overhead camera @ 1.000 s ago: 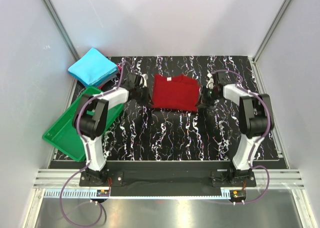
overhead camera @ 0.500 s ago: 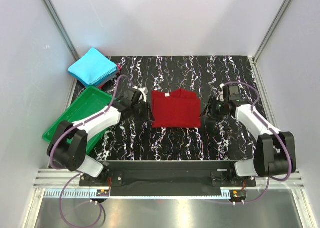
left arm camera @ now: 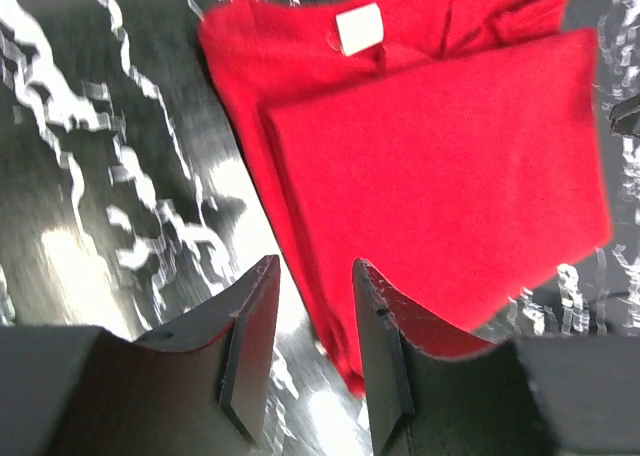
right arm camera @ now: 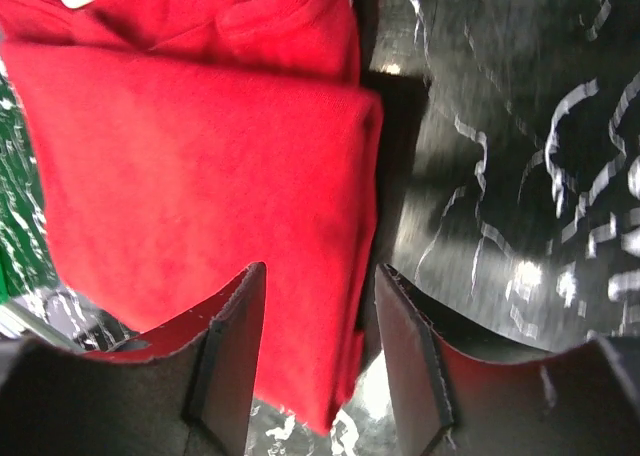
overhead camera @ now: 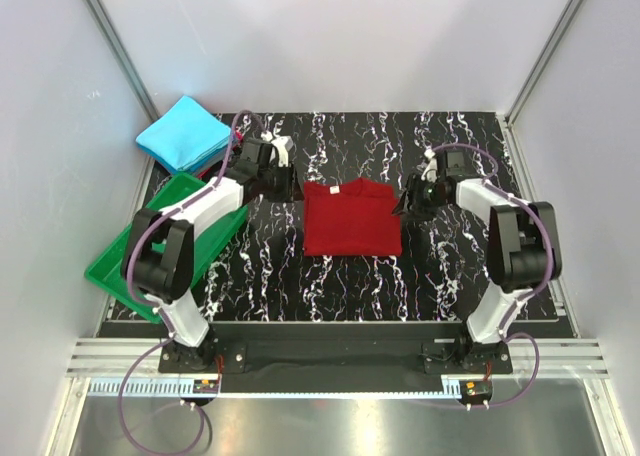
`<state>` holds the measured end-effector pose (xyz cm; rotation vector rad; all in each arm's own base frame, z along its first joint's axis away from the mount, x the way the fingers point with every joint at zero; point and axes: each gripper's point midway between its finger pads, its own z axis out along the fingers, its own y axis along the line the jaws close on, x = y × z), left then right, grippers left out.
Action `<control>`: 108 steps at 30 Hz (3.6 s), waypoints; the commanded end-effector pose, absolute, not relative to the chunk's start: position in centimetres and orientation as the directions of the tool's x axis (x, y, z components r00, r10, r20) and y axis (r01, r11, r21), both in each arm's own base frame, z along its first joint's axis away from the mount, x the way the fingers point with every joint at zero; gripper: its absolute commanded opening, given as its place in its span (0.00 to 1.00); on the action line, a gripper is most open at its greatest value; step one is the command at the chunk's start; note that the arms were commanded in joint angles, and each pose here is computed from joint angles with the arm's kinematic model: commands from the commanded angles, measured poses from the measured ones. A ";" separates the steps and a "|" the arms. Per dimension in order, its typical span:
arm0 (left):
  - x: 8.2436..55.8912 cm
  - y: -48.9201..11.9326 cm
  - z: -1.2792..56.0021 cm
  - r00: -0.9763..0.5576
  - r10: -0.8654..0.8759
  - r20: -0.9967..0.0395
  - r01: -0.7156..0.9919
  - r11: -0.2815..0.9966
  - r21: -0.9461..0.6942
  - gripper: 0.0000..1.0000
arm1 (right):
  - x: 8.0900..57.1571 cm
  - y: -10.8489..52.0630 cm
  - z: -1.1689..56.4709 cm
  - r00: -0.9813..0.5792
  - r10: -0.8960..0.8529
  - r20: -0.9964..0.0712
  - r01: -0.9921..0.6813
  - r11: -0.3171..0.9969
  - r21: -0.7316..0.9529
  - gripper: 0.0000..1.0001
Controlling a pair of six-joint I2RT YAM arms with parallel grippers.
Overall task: Fold and stack the t-shirts
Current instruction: Fold the tshirt
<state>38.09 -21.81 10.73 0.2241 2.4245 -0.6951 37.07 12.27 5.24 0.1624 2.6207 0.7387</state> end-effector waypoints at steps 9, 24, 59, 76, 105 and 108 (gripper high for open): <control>43.7 -25.0 9.8 -0.757 0.127 -0.641 0.477 0.778 -0.409 0.38 | 42.1 12.4 4.4 -0.893 0.110 -0.437 -0.166 0.822 0.544 0.44; 43.8 -25.4 6.0 -0.770 0.238 -0.592 0.543 0.732 -0.412 0.40 | 43.5 12.4 2.6 -0.920 0.080 -0.384 -0.180 0.783 0.596 0.41; 43.9 -25.9 10.6 -0.762 0.094 -0.641 0.486 0.737 -0.469 0.00 | 44.7 13.2 9.0 -0.838 0.170 -0.518 -0.231 0.750 0.620 0.00; 47.2 -18.8 16.8 -0.577 -0.294 -0.762 0.084 0.907 -0.413 0.00 | 50.2 17.7 16.5 -0.647 0.375 -0.663 -0.396 0.578 0.714 0.00; 61.1 -21.8 20.9 -0.446 -0.290 -0.847 0.395 0.785 -0.477 0.00 | 57.9 14.9 15.2 -0.561 0.472 -0.680 -0.182 0.731 0.658 0.00; 60.8 -22.8 22.4 -0.423 -0.296 -0.856 0.421 0.772 -0.475 0.00 | 56.3 14.4 15.2 -0.557 0.485 -0.673 -0.156 0.736 0.659 0.00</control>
